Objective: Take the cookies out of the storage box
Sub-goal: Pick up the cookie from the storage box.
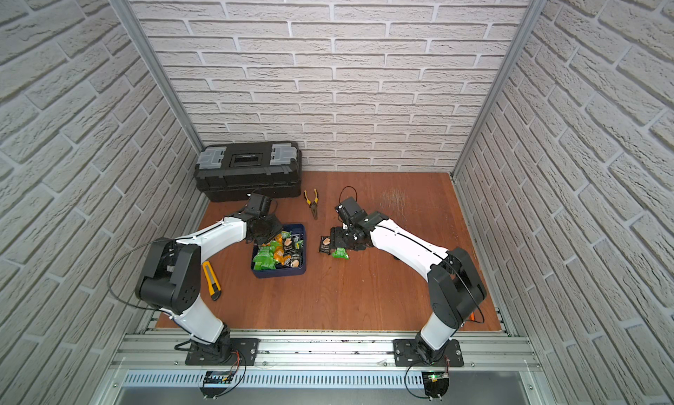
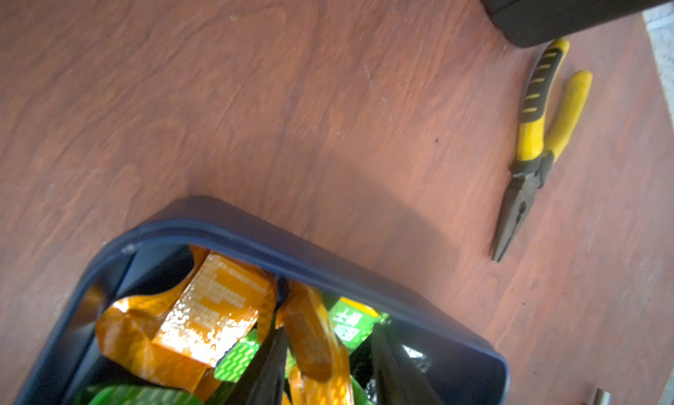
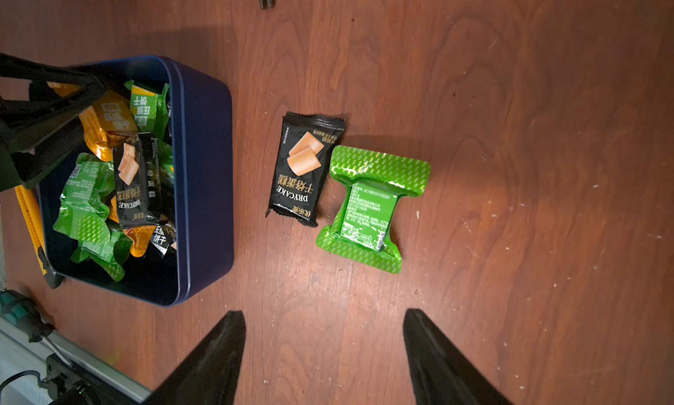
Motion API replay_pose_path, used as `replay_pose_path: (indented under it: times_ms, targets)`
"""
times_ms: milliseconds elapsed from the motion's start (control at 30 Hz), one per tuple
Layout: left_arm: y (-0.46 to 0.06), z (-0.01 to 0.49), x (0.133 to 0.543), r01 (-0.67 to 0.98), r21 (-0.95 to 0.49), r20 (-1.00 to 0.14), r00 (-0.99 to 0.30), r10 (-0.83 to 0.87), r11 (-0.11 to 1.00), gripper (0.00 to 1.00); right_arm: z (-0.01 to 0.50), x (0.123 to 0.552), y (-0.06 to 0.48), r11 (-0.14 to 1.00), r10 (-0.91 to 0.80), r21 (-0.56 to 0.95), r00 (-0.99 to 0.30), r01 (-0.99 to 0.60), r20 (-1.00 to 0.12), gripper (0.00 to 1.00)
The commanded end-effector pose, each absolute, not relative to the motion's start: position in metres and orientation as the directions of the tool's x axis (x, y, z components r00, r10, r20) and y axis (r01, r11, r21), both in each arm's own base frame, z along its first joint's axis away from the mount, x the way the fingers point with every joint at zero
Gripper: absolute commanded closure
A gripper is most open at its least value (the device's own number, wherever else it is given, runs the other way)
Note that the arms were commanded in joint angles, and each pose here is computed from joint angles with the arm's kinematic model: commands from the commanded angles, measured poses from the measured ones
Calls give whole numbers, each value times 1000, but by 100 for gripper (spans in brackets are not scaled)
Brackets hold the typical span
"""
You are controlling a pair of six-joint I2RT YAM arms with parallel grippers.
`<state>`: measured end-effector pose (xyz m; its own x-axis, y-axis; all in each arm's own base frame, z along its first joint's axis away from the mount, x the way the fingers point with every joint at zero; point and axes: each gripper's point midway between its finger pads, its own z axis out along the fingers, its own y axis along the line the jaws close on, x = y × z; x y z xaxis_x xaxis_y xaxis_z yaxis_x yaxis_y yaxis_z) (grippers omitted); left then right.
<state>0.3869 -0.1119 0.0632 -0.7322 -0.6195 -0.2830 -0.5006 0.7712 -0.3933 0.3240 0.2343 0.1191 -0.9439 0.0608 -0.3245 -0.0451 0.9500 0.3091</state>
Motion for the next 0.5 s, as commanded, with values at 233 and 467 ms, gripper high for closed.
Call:
replay_pose_path:
  times_ms: [233, 467]
  targets:
    - [-103, 54, 368, -554, -340, -234, -733, -639, 760, 76, 134, 332, 242, 938, 83, 344, -928, -51, -364, 27]
    - [-94, 86, 361, -530, -350, -309, -713, -629, 773, 92, 149, 335, 247, 926, 90, 372, -918, -66, -387, 27]
